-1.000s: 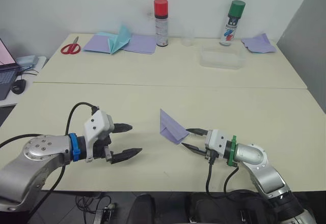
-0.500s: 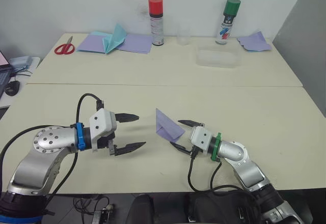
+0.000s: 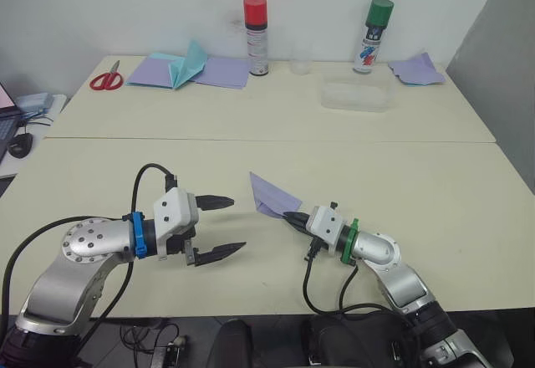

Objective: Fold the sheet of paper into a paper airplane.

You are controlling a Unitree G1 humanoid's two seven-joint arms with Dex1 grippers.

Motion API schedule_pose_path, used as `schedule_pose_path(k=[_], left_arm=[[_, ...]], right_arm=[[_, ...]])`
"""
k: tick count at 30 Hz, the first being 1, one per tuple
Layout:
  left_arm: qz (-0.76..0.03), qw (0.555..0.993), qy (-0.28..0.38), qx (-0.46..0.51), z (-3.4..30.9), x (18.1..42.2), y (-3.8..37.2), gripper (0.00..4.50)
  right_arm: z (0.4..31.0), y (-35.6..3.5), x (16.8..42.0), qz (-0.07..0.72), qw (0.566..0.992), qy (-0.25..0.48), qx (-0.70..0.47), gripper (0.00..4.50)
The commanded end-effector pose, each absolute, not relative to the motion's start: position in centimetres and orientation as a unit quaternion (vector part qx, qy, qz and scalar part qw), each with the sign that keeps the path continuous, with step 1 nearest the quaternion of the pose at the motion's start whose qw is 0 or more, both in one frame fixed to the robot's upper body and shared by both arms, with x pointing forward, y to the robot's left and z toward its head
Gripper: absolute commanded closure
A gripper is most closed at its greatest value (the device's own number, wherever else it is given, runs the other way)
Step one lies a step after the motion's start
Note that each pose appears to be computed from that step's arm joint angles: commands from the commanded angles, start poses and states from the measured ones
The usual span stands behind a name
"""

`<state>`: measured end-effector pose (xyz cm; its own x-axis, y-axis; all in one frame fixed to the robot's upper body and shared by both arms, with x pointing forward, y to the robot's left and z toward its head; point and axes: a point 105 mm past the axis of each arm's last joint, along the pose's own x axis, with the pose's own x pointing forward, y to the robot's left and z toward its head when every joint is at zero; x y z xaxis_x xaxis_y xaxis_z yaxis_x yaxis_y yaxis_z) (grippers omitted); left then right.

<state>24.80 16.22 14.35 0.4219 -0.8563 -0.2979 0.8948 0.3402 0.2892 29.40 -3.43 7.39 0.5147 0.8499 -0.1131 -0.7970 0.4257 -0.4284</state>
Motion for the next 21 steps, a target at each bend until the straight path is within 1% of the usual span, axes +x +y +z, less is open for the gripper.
schedule_pose_path(k=[1,3,6,8,10,12,14,17,21], left_arm=[[-0.536,0.817,0.029,0.211,15.1,24.7,15.8,0.00],[-0.537,0.817,0.028,0.210,15.1,24.7,15.8,0.00],[-0.539,0.815,0.028,0.210,15.1,24.6,15.7,0.00],[-0.540,0.815,0.029,0.211,15.0,24.6,15.9,0.00],[-0.541,0.813,0.031,0.212,15.0,24.6,15.9,0.00],[-0.544,0.811,0.032,0.211,14.9,24.6,15.9,0.00],[-0.550,0.807,0.034,0.211,14.8,24.5,15.9,0.00],[-0.561,0.799,0.038,0.215,14.6,24.2,15.9,0.00],[-0.577,0.786,0.049,0.215,14.1,23.5,15.8,0.00]], right_arm=[[8.6,-3.7,30.1,0.474,0.851,-0.078,-0.213,4.49],[8.7,-3.8,30.2,0.475,0.851,-0.079,-0.210,4.49],[9.2,-3.8,29.5,0.494,0.842,-0.086,-0.196,4.49],[9.7,-3.7,28.4,0.529,0.826,-0.088,-0.174,4.49],[10.0,-3.9,26.6,0.583,0.788,-0.093,-0.177,4.49],[9.8,-4.8,25.4,0.621,0.753,-0.089,-0.200,4.49],[9.6,-5.9,24.8,0.645,0.729,-0.082,-0.214,4.49],[9.0,-7.5,24.4,0.667,0.706,-0.070,-0.230,4.49],[8.6,-8.5,23.2,0.709,0.662,-0.076,-0.232,4.49]])
